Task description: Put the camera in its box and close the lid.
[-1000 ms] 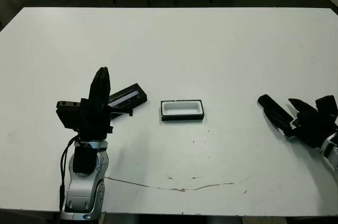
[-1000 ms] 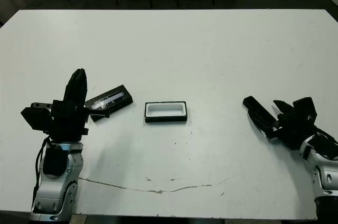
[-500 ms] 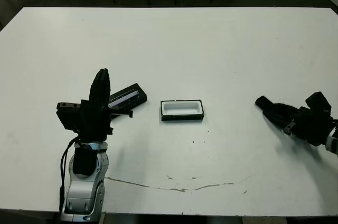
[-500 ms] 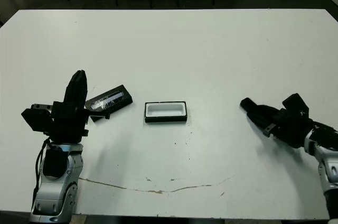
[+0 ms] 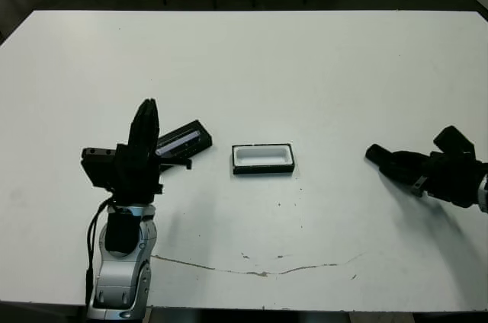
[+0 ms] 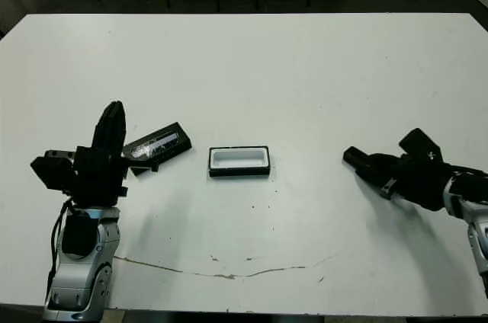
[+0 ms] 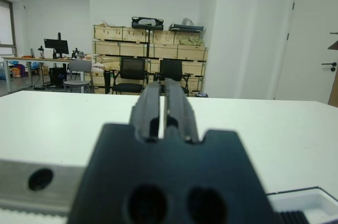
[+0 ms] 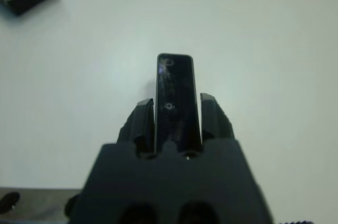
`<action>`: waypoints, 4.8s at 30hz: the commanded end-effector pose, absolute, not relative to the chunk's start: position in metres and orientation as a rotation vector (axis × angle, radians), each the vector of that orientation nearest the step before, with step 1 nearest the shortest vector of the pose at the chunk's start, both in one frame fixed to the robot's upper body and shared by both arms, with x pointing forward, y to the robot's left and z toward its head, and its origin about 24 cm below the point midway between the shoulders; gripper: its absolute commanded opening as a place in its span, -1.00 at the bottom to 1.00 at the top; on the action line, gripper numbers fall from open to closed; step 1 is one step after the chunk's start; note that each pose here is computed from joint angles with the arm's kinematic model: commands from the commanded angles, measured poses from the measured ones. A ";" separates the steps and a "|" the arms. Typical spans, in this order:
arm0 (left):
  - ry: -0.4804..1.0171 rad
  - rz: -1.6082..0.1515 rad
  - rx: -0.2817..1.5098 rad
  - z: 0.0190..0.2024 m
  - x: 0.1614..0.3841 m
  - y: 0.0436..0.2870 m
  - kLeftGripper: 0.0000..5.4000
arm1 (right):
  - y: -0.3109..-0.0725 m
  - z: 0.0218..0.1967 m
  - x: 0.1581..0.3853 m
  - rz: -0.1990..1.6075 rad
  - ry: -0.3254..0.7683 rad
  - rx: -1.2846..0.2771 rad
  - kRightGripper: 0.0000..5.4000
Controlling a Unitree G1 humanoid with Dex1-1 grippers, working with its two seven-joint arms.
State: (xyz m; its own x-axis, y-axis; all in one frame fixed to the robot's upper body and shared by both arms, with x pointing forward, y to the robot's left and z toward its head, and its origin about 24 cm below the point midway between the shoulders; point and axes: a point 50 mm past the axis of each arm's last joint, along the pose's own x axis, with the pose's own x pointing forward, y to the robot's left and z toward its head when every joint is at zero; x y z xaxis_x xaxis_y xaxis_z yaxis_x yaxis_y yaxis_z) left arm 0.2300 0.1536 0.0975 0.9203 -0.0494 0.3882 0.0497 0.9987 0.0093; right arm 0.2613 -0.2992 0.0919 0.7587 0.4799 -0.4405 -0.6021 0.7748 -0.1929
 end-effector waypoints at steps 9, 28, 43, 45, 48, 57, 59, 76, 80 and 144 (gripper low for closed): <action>-0.370 -0.049 0.010 0.091 0.227 0.153 -1.00 | -0.233 0.167 0.302 0.817 0.015 -0.215 -0.67; -0.374 -0.045 0.016 0.091 0.227 0.154 -1.00 | -0.130 0.152 0.330 1.360 0.263 -0.661 -0.67; -0.367 -0.049 0.009 0.093 0.228 0.151 -1.00 | -0.121 0.140 0.341 1.433 0.396 -0.819 -0.67; -0.365 -0.047 0.013 0.092 0.228 0.151 -1.00 | -0.121 0.139 0.341 1.429 0.410 -0.821 -0.67; -0.366 -0.049 0.006 0.092 0.227 0.151 -1.00 | -0.120 0.136 0.340 1.444 0.419 -0.811 -0.67; -0.357 -0.047 0.003 0.091 0.227 0.150 -1.00 | -0.116 0.129 0.337 1.518 0.474 -0.733 -0.67; -0.356 -0.049 0.002 0.090 0.227 0.150 -1.00 | -0.115 0.128 0.335 1.525 0.491 -0.721 -0.67; -0.355 -0.052 -0.002 0.089 0.226 0.149 -1.00 | -0.111 0.121 0.333 1.511 0.493 -0.725 -0.67; -0.356 -0.050 0.000 0.089 0.226 0.149 -1.00 | -0.111 0.119 0.334 1.483 0.492 -0.734 -0.67; -0.342 -0.045 -0.017 0.083 0.223 0.147 -1.00 | -0.080 0.099 0.318 1.544 0.488 -0.954 -0.67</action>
